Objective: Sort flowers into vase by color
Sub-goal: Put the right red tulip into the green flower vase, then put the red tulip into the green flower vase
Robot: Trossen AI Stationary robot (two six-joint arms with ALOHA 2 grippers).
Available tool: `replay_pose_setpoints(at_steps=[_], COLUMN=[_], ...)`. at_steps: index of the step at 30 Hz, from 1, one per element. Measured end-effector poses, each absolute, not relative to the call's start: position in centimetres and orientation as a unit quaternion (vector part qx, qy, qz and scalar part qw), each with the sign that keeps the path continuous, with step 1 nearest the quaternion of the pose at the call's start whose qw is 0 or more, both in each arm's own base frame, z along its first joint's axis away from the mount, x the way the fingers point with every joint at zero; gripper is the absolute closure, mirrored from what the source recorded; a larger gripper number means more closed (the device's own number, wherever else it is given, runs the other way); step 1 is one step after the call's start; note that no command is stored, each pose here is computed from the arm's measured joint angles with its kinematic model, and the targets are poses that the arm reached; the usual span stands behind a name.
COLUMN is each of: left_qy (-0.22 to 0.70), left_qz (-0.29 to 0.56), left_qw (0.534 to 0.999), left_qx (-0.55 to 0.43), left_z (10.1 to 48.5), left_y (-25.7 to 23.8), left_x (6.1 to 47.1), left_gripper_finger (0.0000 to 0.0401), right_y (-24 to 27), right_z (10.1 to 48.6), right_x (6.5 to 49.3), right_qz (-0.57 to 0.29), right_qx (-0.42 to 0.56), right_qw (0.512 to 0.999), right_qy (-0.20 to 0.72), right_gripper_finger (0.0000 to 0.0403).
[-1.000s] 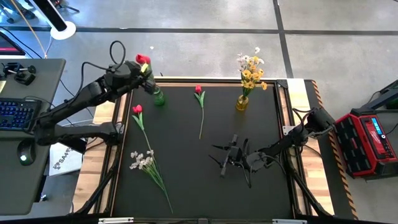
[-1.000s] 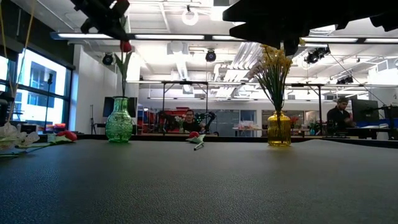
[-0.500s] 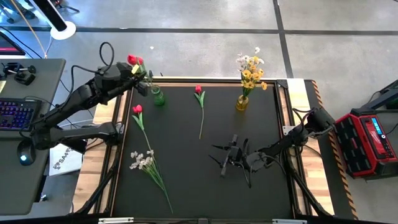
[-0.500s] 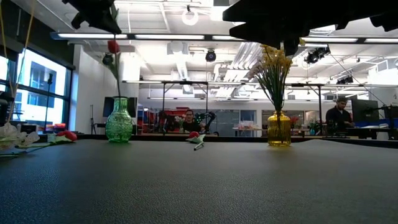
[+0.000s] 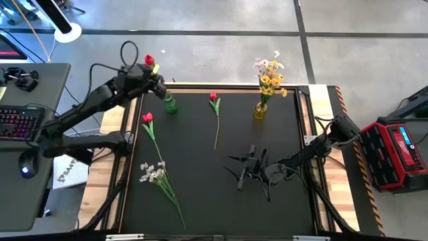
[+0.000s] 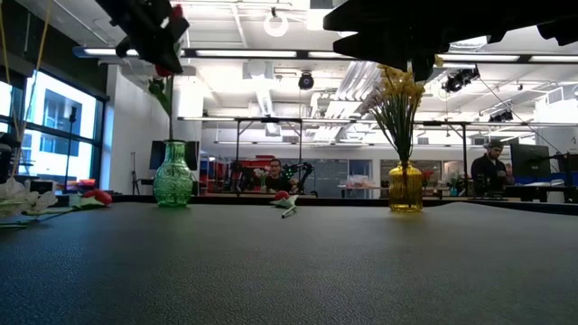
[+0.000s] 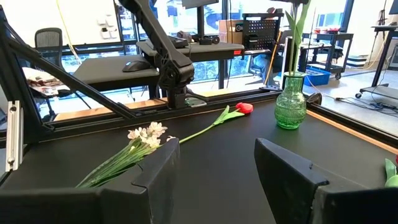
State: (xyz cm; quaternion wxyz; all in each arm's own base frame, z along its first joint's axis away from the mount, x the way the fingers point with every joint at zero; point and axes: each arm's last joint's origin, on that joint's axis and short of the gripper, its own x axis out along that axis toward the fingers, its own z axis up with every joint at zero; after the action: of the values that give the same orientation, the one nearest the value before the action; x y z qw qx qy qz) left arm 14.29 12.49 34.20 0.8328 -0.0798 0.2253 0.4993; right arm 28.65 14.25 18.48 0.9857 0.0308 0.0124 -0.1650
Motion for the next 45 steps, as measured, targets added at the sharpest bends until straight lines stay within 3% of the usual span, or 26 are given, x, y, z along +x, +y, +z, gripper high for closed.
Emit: replay_pose_setpoints(at_steps=[7,12,19,25,33,41,45], left_qy=[0.253,0.260,0.262,0.295,0.375,0.456,0.455], left_qz=[0.515,0.525,0.506,0.441,0.408,0.404,0.411], left_qw=[0.814,0.806,0.816,0.838,0.810,0.733,0.717], left_qx=[-0.085,-0.086,-0.095,-0.126,-0.191,-0.301,-0.332], left_z=[34.1,36.4,40.0,39.5,34.3,26.9,23.8], left_y=[12.9,12.5,10.4,7.4,2.5,-1.7,-3.2], left_x=[13.4,12.5,11.5,12.5,13.6,13.2,12.8], left_gripper_finger=[0.0255,0.0217,0.0213,0.0220,0.0244,0.0256,0.0256], right_y=[14.2,14.2,14.2,13.9,13.5,13.2,13.3], right_z=[18.5,18.5,18.3,17.4,16.5,15.7,15.3], right_x=[28.6,28.6,28.6,28.7,28.9,28.8,28.5], right_qz=[-0.165,-0.165,-0.165,-0.168,-0.124,-0.123,-0.120], right_qx=[0.031,0.031,0.028,0.027,0.006,-0.042,-0.062], right_qw=[0.986,0.986,0.986,0.984,0.987,0.981,0.977], right_qy=[0.012,0.012,0.020,0.055,0.104,0.145,0.165], right_gripper_finger=[0.0206,0.0206,0.0206,0.0206,0.0206,0.0206,0.0206])
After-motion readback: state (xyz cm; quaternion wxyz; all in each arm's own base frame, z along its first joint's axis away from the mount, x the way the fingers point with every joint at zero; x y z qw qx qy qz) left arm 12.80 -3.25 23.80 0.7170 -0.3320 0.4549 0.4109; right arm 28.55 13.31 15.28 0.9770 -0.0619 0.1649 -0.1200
